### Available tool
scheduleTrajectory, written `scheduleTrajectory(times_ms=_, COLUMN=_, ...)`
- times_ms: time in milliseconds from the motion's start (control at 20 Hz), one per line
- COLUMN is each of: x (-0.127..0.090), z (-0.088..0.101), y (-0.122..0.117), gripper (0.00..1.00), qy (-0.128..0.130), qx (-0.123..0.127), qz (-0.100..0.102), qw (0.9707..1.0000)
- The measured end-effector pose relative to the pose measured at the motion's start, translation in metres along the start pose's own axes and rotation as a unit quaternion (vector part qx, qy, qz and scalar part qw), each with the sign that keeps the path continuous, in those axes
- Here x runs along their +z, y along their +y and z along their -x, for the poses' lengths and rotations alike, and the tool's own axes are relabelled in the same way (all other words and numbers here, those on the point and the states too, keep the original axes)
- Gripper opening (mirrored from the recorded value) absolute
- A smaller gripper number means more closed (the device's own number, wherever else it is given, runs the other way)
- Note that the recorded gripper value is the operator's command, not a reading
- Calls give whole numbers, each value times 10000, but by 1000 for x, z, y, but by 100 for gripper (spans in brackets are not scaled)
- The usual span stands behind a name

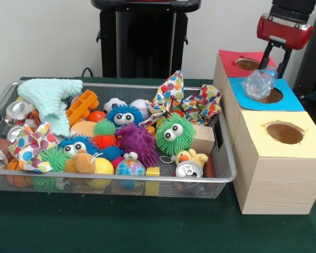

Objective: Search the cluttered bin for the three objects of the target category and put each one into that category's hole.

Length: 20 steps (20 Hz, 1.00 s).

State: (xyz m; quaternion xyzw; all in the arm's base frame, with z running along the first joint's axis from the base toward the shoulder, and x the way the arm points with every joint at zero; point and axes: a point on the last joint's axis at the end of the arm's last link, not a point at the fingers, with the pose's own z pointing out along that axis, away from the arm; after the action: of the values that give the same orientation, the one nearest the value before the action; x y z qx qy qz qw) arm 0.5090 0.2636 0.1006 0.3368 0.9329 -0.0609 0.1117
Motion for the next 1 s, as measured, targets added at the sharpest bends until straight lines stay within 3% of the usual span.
scheduleTrajectory(times_ms=200, x=0, z=0, y=0, gripper=0, qy=3, qx=10, qz=-1, qw=10000)
scheduleTrajectory(times_ms=250, x=0, z=0, y=0, gripper=100, qy=3, qx=11, qz=-1, qw=10000)
scheduleTrajectory(times_ms=600, x=2, z=2, y=-1, gripper=100, qy=30, qx=42, qz=0, qw=10000)
scheduleTrajectory(times_ms=1000, x=1, z=21, y=-6, gripper=100, qy=53, qx=236, qz=24, qw=9997)
